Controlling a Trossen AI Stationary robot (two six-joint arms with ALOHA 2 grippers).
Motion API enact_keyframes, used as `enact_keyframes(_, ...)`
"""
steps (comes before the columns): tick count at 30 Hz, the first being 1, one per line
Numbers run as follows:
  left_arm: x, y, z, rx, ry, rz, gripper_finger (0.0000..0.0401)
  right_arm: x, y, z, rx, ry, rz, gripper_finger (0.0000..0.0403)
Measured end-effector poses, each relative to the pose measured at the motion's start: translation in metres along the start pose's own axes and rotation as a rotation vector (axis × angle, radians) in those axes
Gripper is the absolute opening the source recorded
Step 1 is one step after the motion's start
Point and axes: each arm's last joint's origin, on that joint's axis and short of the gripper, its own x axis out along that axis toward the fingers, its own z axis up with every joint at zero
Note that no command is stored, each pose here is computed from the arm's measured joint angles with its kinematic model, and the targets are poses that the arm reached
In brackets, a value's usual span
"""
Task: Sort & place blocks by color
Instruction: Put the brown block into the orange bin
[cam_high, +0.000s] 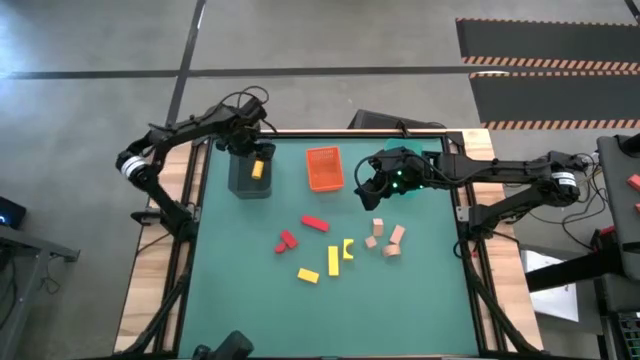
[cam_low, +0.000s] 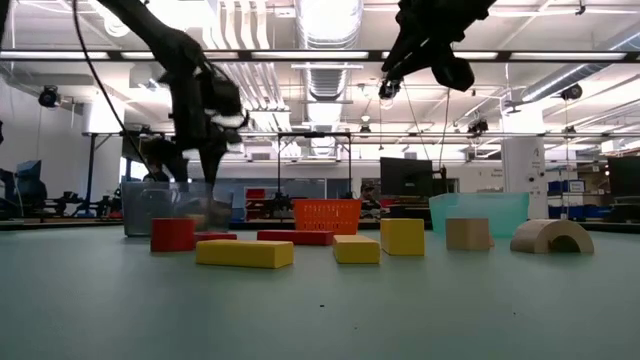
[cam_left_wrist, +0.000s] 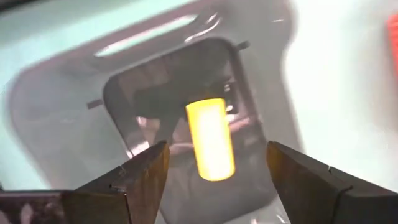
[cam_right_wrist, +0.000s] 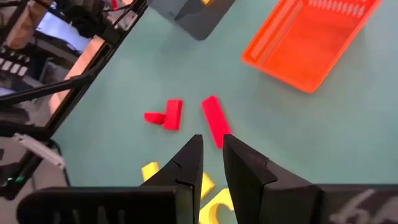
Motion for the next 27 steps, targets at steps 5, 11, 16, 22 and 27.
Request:
enact_keyframes(5,-0.044,-0.007,-0.019,0.014,-0.13,-0.073,0.0253,0.0,0.006,-0.006,0.03,0.026,0.023,0.0052)
enact_keyframes(11,-0.097,-0.021,-0.054,0.028,-0.287,-0.216,0.0253,0.0,0.017,-0.018,0.065,0.061,0.051,0.0052)
enact_keyframes(16,-0.13,-0.034,-0.084,0.058,-0.388,-0.365,0.0253,-0.001,0.027,-0.029,0.078,0.095,0.075,0.0052)
enact_keyframes(22,-0.157,-0.051,-0.114,0.083,-0.44,-0.576,0.0253,-0.002,0.039,-0.046,0.048,0.144,0.105,0.0052)
enact_keyframes(27,-0.17,-0.072,-0.137,0.118,-0.451,-0.719,0.0253,-0.004,0.043,-0.058,0.043,0.199,0.086,0.0052)
